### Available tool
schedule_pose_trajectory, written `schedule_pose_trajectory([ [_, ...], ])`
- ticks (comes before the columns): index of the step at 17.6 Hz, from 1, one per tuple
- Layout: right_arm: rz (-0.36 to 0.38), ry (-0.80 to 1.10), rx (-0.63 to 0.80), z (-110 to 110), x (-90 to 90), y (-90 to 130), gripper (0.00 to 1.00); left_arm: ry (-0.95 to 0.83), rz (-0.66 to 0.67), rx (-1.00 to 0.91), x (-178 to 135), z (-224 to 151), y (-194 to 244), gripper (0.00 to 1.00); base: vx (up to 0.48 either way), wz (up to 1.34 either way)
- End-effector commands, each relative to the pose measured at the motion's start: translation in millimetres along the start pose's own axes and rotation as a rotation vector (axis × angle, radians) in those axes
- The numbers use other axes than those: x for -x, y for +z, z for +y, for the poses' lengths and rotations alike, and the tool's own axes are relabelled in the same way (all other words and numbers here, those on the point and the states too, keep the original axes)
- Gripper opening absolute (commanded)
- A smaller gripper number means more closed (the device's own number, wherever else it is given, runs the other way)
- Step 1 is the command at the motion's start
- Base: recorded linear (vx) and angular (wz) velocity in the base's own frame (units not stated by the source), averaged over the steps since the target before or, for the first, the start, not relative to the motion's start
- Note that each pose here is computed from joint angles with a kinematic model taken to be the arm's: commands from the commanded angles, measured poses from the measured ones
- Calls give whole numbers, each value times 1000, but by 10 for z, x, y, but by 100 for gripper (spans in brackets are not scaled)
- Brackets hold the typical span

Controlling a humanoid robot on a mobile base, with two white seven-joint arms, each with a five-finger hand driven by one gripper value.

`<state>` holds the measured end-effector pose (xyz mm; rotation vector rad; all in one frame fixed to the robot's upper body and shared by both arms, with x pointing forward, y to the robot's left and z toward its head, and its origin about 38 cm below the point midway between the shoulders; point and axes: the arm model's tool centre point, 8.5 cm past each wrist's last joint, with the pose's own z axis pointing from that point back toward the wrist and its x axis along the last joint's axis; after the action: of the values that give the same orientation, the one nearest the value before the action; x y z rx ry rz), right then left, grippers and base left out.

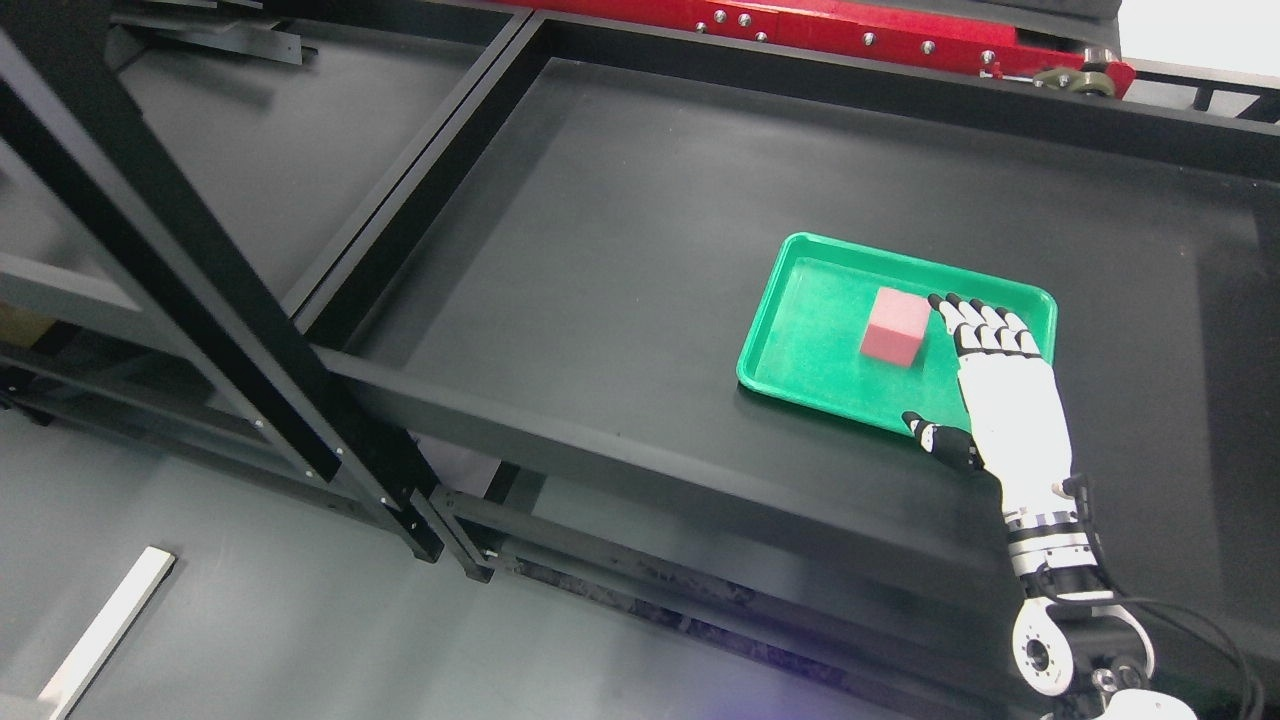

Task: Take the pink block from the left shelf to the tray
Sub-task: 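Reach the right hand over the green tray toward the pink cube, then lower the right hand onto the pink cube and close fingers around it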

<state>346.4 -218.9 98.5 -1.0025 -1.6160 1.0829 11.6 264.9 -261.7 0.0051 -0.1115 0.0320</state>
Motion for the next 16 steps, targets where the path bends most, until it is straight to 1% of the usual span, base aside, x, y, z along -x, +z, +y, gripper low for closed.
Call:
schedule_pose_trajectory([
  [1, 15, 16, -32, 21, 88, 24, 94, -7, -41, -16, -213, 108, -9, 100, 217, -2],
  [7, 6, 14, -36, 33, 58, 9, 94, -7, -41, -16, -213, 108, -9, 100, 188, 0],
  [9, -10, 9, -47, 67, -4, -3, 94, -7, -41, -16, -213, 108, -9, 100, 154, 0],
  [11, -16, 6, -92, 131, -26, -9, 94, -7, -41, -16, -213, 108, -9, 100, 133, 0],
  [14, -7, 2, -164, 247, 4, 4, 94, -7, -43, -16, -223, 107, -10, 100, 107, 3],
  [16, -18, -4, -230, 350, -34, 43, 94, -7, -41, -16, -213, 108, -9, 100, 96, 5],
])
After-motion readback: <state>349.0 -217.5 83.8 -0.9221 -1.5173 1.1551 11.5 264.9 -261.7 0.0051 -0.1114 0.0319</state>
